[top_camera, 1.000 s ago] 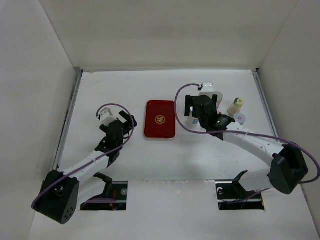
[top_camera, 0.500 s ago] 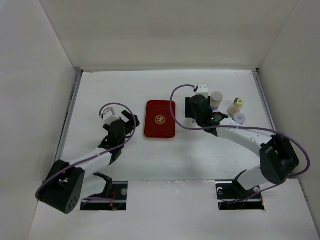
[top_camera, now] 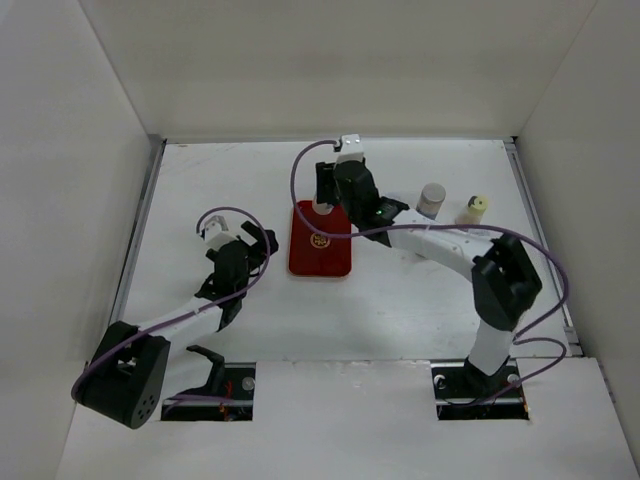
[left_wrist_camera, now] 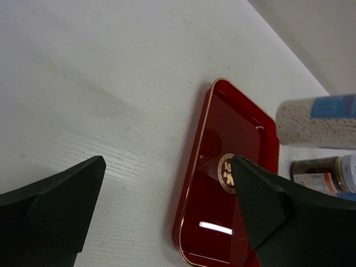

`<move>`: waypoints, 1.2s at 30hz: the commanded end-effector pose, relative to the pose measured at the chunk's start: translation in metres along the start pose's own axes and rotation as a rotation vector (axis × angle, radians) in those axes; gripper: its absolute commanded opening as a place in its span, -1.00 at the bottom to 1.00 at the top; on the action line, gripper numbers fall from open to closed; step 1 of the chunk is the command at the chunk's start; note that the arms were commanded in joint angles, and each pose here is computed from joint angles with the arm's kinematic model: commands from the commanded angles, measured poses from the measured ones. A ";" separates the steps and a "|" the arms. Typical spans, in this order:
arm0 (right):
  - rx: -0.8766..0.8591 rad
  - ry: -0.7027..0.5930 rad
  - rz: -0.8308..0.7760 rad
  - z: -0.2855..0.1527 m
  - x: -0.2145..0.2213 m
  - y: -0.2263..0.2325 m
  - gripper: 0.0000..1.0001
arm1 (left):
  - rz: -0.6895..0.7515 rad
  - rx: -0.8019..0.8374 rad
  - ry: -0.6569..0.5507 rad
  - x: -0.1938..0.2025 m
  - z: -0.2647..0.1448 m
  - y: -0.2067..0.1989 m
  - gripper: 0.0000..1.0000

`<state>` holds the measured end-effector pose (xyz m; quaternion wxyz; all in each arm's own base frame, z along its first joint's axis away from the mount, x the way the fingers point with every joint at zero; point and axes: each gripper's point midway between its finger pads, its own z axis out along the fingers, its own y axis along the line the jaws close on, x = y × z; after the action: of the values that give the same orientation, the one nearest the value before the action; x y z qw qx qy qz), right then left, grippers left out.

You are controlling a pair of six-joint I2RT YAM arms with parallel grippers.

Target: Organize the condiment bottles

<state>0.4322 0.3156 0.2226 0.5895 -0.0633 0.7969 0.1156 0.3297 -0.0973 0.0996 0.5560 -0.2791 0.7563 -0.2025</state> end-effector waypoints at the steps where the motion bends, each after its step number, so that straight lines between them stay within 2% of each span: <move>1: -0.095 -0.129 0.056 0.021 -0.045 0.038 -0.16 | -0.039 0.040 -0.032 -0.010 -0.001 -0.008 1.00; 11: -0.128 -0.088 0.009 0.052 -0.025 0.066 -0.11 | -0.047 0.036 -0.025 -0.009 0.001 -0.007 1.00; 14: -0.131 -0.061 -0.005 0.056 -0.011 0.069 0.05 | -0.051 0.037 -0.025 -0.010 0.001 -0.005 1.00; 19: -0.139 -0.045 -0.010 0.052 -0.005 0.074 0.51 | -0.051 0.029 -0.016 -0.008 0.003 -0.004 1.00; 26: -0.152 -0.109 0.018 0.012 -0.045 0.062 0.64 | -0.057 0.031 -0.015 -0.008 0.002 -0.003 1.00; 30: -0.080 -0.123 0.052 -0.013 -0.048 0.013 0.63 | -0.060 0.031 -0.022 -0.009 0.002 -0.003 1.00; 36: 0.151 -0.033 0.106 -0.013 -0.003 -0.085 0.65 | -0.069 0.036 -0.012 -0.007 0.003 -0.004 1.00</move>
<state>0.4331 0.2650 0.2451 0.6104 -0.0239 0.7819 0.1243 0.3309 -0.0939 0.0973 0.5473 -0.2922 0.7541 -0.2153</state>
